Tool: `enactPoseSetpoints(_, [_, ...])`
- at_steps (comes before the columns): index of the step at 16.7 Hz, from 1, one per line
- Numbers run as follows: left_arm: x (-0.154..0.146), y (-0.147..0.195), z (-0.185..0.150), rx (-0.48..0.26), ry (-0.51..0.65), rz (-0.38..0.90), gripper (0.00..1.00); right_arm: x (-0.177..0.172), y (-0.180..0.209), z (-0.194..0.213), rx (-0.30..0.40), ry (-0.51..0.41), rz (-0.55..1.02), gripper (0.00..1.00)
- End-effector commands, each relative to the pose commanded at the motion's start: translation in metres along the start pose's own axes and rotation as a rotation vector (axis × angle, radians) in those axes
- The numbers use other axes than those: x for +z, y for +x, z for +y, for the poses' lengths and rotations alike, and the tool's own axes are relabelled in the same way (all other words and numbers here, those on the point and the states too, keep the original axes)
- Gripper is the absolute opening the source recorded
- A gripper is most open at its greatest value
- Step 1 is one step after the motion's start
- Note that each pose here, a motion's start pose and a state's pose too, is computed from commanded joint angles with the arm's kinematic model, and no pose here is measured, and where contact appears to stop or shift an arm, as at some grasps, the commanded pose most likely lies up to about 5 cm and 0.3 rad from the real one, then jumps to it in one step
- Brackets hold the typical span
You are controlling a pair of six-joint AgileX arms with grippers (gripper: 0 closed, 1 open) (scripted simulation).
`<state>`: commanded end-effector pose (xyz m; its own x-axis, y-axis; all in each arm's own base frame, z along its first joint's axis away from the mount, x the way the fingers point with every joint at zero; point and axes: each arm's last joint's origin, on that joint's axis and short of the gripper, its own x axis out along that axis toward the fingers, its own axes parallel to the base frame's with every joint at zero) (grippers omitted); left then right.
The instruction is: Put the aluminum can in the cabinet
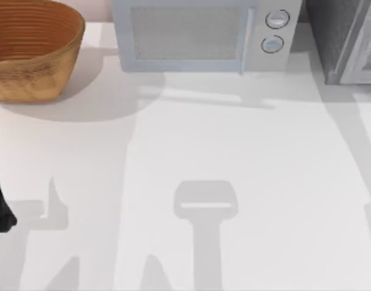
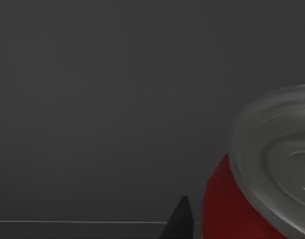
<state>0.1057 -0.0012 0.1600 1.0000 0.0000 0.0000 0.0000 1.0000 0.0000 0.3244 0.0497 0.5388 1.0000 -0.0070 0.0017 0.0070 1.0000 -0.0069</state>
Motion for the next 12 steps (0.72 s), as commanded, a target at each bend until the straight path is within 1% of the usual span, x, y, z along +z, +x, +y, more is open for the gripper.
enactPoseSetpoints(3, [0.000,0.000,0.000,0.000,0.000,0.000,1.00,0.005,0.032,-0.001,-0.001,0.002,-0.006,0.00])
enactPoseSetpoints(7, [0.000,0.000,0.000,0.000,0.000,0.000,1.00,-0.001,0.065,-0.003,0.003,0.008,-0.007,0.00])
enactPoseSetpoints(10, [0.000,0.000,0.000,0.000,0.000,0.000,1.00,-0.008,0.079,-0.004,0.005,0.010,0.000,0.00])
enactPoseSetpoints(12, [0.000,0.000,0.000,0.000,0.000,0.000,1.00,-0.009,0.081,-0.004,0.006,0.011,0.002,0.00])
